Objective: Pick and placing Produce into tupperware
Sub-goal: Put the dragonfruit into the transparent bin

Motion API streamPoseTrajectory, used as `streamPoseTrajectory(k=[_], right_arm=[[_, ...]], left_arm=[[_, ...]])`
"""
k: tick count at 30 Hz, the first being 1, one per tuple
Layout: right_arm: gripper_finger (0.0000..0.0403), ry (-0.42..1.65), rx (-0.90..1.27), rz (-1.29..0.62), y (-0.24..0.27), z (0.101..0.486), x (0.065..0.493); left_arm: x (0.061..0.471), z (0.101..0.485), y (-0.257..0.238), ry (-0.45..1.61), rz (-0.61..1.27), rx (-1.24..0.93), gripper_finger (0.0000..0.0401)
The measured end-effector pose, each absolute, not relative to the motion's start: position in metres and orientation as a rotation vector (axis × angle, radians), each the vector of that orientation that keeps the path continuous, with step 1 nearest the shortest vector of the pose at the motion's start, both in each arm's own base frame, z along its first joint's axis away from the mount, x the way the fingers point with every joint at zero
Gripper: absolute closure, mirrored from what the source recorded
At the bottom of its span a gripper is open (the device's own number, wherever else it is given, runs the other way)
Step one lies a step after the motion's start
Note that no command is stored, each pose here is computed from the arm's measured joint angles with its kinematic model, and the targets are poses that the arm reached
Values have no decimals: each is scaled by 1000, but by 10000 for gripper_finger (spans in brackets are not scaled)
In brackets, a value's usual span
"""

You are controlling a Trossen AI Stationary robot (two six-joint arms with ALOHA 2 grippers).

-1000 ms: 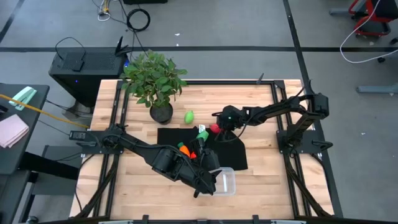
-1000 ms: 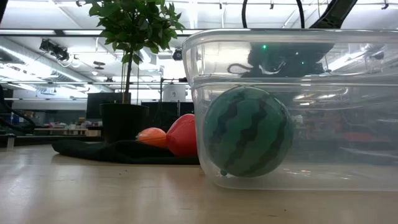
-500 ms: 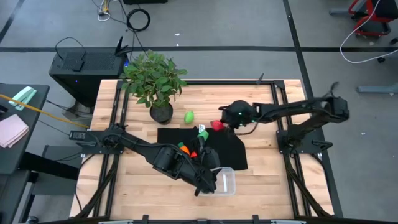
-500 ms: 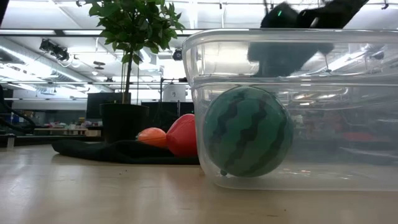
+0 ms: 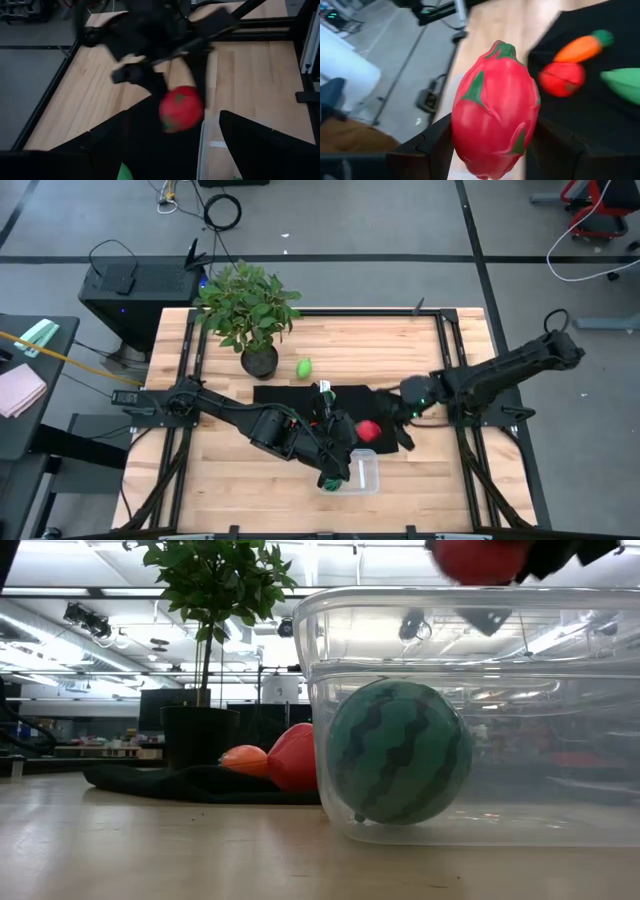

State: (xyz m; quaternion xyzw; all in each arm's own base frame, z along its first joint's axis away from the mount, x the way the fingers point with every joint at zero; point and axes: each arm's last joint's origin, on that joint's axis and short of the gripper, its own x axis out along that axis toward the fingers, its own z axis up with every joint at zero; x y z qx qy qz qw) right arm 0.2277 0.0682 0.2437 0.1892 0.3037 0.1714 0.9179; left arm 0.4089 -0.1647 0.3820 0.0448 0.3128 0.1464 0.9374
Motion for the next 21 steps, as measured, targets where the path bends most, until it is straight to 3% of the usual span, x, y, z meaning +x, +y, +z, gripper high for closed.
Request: streamPoseTrajectory(k=[15,21], right_arm=[[165,618,339,429,123,205,255],[166,620,320,422,127,199,256]], left_arm=[[412,385,-154,635,309,116,88],[399,413,-158,510,282,76,90]])
